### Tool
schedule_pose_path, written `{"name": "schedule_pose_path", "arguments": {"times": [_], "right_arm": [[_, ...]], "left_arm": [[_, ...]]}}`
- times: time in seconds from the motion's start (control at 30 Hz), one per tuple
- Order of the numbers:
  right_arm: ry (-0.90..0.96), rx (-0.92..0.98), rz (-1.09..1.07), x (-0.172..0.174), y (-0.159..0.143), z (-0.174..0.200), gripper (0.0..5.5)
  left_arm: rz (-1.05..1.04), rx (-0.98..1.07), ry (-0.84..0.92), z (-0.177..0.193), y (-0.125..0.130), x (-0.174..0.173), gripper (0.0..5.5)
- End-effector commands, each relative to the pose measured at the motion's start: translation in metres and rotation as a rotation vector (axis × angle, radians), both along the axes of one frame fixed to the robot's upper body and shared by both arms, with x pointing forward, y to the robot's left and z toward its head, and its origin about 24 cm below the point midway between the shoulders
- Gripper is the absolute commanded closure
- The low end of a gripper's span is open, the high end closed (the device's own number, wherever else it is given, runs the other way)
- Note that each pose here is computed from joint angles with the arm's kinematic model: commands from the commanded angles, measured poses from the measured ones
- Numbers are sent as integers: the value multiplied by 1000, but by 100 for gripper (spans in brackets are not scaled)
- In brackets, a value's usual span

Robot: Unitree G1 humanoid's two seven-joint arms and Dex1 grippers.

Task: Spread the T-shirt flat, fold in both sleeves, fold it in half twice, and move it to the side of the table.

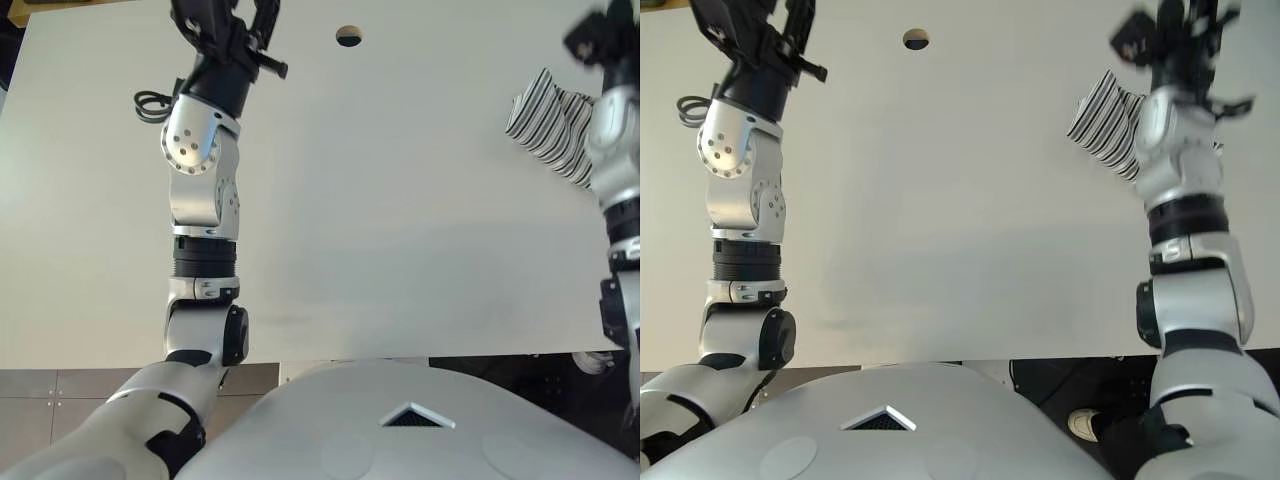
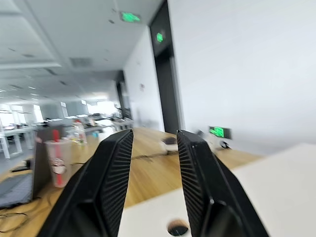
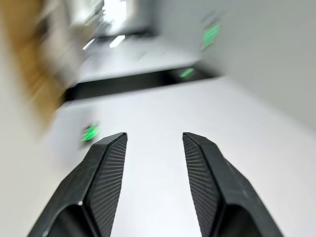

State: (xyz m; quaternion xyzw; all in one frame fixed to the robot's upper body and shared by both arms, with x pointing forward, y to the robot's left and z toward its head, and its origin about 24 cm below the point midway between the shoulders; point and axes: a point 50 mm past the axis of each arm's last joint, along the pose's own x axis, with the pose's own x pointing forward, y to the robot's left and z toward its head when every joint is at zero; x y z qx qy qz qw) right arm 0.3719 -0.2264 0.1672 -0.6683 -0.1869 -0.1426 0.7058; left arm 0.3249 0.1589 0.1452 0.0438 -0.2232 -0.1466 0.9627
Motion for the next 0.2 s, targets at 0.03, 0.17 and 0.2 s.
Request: {"name": "schedule_pose_path", "arguments": {"times": [0.03,0.17,0.2], "right_arm": [[-123,49,137,7,47,26,342],[-94,244,277,4,78,8,342],[-76,309,326,2,83,4,342]], "left_arm": [[74,11,-122,23,-11,10,384],[113,-107,-136,29,-21,14,384],[133,-112,-105,26,-21,16,384]]}}
